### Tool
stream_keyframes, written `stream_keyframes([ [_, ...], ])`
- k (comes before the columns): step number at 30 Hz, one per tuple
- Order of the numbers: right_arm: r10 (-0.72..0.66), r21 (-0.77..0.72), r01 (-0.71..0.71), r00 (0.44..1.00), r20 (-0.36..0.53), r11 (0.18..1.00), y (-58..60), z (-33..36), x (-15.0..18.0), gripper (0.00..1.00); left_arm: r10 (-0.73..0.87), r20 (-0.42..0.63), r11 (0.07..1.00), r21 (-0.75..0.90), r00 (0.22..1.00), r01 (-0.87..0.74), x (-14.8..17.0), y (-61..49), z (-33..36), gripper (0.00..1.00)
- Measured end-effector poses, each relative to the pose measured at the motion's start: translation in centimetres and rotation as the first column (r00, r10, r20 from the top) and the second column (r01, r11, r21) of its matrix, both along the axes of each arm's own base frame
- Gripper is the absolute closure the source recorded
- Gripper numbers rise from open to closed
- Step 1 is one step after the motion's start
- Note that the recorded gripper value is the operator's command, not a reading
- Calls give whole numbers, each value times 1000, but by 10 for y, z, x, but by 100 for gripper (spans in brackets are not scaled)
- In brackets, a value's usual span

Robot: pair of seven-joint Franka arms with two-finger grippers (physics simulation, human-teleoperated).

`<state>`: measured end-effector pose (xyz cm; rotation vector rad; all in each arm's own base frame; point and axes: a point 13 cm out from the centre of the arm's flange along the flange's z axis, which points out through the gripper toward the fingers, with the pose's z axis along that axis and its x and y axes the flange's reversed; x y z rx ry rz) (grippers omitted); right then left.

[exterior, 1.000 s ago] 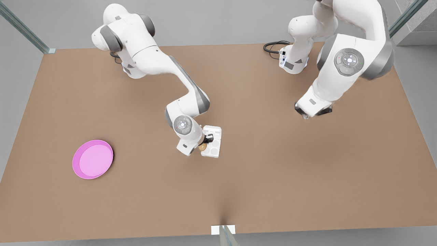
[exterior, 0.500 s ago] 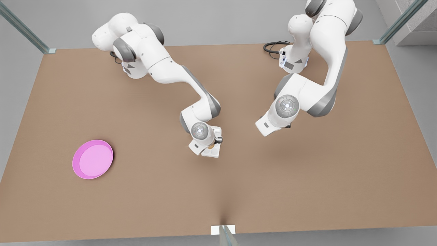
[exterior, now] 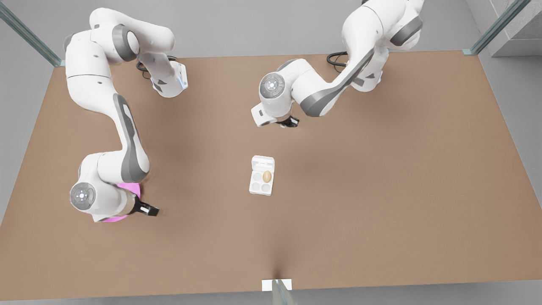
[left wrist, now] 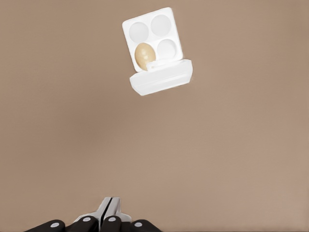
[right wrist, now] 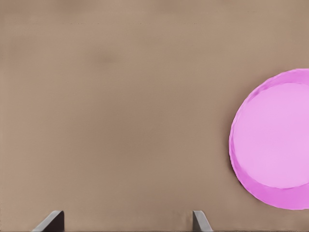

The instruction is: Pack egg into the box and close the box lid

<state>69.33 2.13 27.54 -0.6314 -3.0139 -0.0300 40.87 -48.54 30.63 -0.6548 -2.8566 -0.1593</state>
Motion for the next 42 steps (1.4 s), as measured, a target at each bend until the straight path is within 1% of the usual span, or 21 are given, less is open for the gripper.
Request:
stream_keyframes([
  [1, 3, -29, -1, 998, 63, 1000, -26, 72, -13, 0, 1, -6, 1000, 15, 1000, 0, -5, -9, -22, 79],
  [2, 20, -47, -15, 994, 106, 999, -35, 126, -29, 0, 10, -11, 999, 30, 1000, -10, -6, -13, -44, 79],
  [3, 26, -47, -20, 991, 130, 999, -43, 162, -45, 0, 14, -15, 999, 48, 1000, -13, -11, -18, -67, 79],
  [4, 23, -45, -17, 992, 125, 999, -56, 175, -61, 0, 13, -12, 998, 65, 1000, -12, -17, -24, -89, 79],
  [6, 71, -35, -67, 992, 104, 997, -51, 177, -76, 0, 15, 7, 996, 86, 1000, -16, -24, -34, -124, 79],
  [8, 140, -34, -137, 984, 108, 990, -31, 188, -80, 0, 37, 37, 995, 89, 999, -41, -19, -39, -144, 79],
  [11, 212, -24, -211, 973, 86, 977, -18, 170, -76, 0, 74, 76, 993, 90, 994, -81, -9, -40, -169, 79],
  [12, 227, -21, -226, 971, 80, 974, -18, 165, -75, 0, 89, 89, 992, 87, 992, -96, -4, -41, -174, 79],
  [16, 293, -9, -293, 954, 67, 956, -10, 146, -67, 0, 172, 153, 981, 63, 973, -183, 30, -35, -184, 79],
  [25, 387, -12, -387, 920, 65, 922, -4, 133, -59, 0, 338, 257, 941, -104, 905, -321, 103, -64, -157, 79],
  [27, 402, -15, -402, 913, 66, 915, -3, 133, -58, 0, 371, 281, 929, -111, 885, -354, 125, -52, -165, 79],
  [29, 414, -17, -414, 908, 66, 910, -3, 133, -58, 0, 389, 289, 921, -110, 875, -373, 138, -43, -187, 79],
  [30, 419, -18, -419, 905, 67, 908, -3, 133, -58, 0, 400, 303, 916, -113, 865, -384, 149, -36, -194, 79],
  [31, 424, -19, -423, 903, 67, 906, -4, 133, -58, 0, 411, 315, 911, -126, 855, -392, 158, -33, -192, 79],
  [33, 437, -25, -436, 896, 77, 899, -1, 139, -57, 0, 442, 324, 897, -175, 837, -406, 173, -38, -164, 79],
  [36, 457, -34, -455, 886, 85, 890, 3, 145, -54, 0, 486, 314, 873, -220, 816, -435, 188, -40, -126, 79],
  [38, 463, -38, -462, 883, 81, 886, 1, 145, -54, 0, 487, 297, 873, -199, 821, -445, 184, -35, -133, 79],
  [39, 466, -40, -464, 881, 81, 885, 0, 145, -54, 0, 495, 288, 868, -197, 820, -455, 185, -32, -129, 68],
  [40, 469, -43, -467, 879, 83, 883, 0, 147, -53, 0, 523, 289, 852, -209, 802, -480, 202, -12, -98, 0],
  [41, 473, -47, -471, 877, 88, 881, 1, 150, -53, 0, 567, 293, 823, -235, 770, -517, 224, 23, -41, 0],
  [42, 476, -55, -473, 874, 102, 879, 1, 160, -51, 0, 604, 300, 797, -248, 738, -551, 241, 65, 11, 0],
])
